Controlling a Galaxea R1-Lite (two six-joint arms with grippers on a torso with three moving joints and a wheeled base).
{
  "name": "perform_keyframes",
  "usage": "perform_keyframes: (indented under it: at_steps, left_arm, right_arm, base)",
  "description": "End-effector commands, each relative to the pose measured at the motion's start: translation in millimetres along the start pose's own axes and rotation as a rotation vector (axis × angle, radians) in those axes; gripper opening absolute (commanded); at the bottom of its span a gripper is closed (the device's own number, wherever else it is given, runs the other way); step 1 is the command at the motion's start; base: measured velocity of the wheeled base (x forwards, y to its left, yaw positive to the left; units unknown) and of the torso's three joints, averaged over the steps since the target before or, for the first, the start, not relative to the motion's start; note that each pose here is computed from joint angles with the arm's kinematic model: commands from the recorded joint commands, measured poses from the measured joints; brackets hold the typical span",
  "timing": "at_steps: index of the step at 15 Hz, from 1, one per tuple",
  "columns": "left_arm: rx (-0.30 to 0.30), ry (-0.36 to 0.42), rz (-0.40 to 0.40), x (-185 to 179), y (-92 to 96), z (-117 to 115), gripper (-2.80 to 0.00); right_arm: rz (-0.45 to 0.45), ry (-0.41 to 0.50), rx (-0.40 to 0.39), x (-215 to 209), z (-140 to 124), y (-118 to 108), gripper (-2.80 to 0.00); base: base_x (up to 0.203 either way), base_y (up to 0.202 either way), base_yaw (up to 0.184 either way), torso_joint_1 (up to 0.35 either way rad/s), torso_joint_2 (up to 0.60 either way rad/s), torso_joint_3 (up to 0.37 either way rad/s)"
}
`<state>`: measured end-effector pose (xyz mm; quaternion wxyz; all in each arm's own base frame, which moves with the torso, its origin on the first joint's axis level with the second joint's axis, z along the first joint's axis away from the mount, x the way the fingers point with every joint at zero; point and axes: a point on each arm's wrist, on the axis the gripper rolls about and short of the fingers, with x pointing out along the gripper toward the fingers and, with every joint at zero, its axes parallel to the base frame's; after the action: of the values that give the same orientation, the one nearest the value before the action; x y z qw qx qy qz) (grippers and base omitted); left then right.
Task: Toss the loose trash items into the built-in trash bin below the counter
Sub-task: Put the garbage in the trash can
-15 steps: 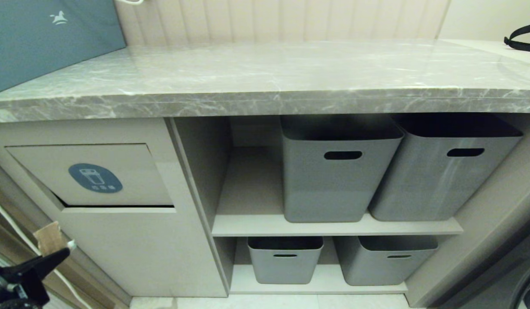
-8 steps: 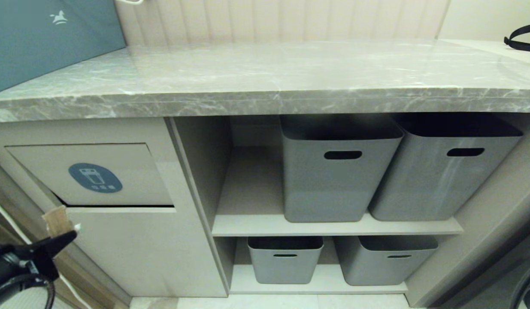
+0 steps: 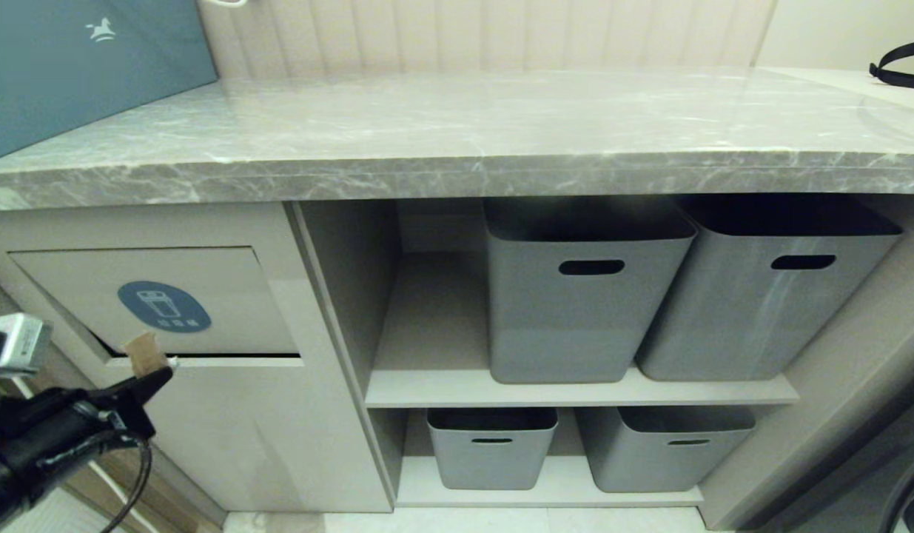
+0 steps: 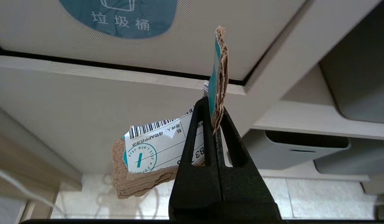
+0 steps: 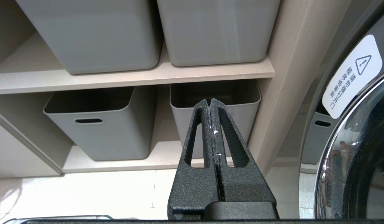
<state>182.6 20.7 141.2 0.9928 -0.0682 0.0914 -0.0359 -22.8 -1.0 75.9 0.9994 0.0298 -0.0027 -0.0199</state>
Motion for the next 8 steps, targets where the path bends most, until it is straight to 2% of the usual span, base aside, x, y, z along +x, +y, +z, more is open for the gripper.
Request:
perform_keyframes:
  at_steps: [1, 3, 5, 8]
  left_arm:
    - [-0.006, 0.035, 0.002, 20.1, 6.3, -17.4, -2.8]
    - [-0.002, 0.035, 0.006, 34.6, 11.7, -29.2, -2.8]
    - [0.009, -0.017, 0.015, 57.0, 19.4, -22.5, -2.8]
    - [0.014, -0.046, 0.017, 91.7, 29.2, -20.4, -2.8]
  right_arm:
    - [0.0, 0.001, 0.0, 0.1, -0.4, 0.0, -2.8]
    - [0.0, 0.001, 0.0, 0.1, -0.4, 0.0, -2.8]
    - [0.0, 0.001, 0.0, 0.1, -0.4, 0.0, -2.8]
    - [0.0, 0.001, 0.0, 0.1, -0.4, 0.0, -2.8]
  base:
    - [0.0, 0.0, 0.0, 0.0, 0.0, 0.0]
    - [0.0, 0.0, 0.0, 0.0, 0.0, 0.0]
    - [0.0, 0.0, 0.0, 0.0, 0.0, 0.0]
    - [0.0, 0.0, 0.0, 0.0, 0.0, 0.0]
